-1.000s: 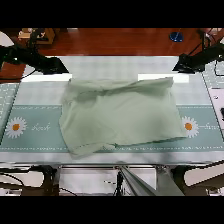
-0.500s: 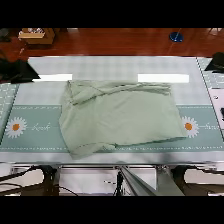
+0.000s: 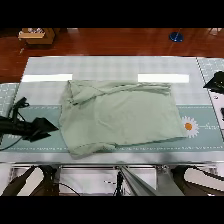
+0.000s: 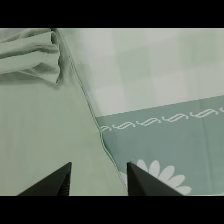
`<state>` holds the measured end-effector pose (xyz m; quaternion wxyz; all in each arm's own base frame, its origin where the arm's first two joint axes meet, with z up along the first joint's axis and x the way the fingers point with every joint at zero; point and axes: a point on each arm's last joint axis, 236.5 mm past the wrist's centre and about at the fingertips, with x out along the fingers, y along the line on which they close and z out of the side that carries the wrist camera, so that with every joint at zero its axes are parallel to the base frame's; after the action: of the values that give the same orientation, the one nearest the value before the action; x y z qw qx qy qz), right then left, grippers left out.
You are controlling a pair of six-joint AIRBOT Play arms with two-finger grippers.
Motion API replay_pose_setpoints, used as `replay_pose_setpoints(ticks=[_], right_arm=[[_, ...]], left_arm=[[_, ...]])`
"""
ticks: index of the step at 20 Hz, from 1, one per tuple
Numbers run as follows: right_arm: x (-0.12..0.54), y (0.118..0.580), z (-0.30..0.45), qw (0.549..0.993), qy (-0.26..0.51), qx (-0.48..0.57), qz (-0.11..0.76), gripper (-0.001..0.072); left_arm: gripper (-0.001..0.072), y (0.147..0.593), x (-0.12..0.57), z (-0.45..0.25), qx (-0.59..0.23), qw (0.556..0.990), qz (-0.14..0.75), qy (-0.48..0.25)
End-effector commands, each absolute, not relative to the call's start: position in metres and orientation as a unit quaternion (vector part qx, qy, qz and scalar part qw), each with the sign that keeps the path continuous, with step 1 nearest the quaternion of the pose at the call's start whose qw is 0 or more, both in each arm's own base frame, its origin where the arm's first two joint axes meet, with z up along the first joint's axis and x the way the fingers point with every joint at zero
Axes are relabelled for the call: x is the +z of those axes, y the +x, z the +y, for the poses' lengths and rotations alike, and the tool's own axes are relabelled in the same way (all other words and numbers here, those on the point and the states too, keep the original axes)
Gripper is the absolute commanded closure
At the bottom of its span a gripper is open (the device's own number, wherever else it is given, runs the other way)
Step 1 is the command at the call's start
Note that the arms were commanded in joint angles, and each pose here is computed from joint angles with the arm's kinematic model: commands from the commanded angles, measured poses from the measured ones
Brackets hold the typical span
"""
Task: Fold the shirts.
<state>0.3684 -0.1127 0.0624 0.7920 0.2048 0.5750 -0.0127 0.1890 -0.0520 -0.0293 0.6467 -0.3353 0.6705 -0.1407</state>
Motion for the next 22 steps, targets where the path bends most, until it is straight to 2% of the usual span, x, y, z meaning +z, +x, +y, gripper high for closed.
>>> replay_pose_setpoints(ticks=[1,7,15,18,22], right_arm=[[0.065,0.367,-0.106,0.799,0.215,-0.005,0.562,0.0271],[0.071,0.364,-0.104,0.802,0.212,-0.004,0.559,0.0271],[0.077,0.358,-0.105,0.803,0.202,-0.008,0.560,0.0272],[0.077,0.358,-0.105,0.803,0.201,-0.008,0.560,0.0272],[0.076,0.357,-0.104,0.802,0.199,-0.005,0.563,0.0272]], left_arm=[[-0.0007,0.157,-0.055,-0.072,-0.132,0.609,0.690,-0.369],[-0.0007,0.156,-0.064,-0.080,-0.134,0.611,0.705,-0.335],[-0.0007,0.126,-0.094,-0.096,-0.124,0.546,0.786,-0.264],[-0.0007,0.136,-0.101,-0.108,-0.124,0.542,0.780,-0.287],[-0.0006,0.168,-0.111,-0.129,-0.122,0.570,0.743,-0.329]])
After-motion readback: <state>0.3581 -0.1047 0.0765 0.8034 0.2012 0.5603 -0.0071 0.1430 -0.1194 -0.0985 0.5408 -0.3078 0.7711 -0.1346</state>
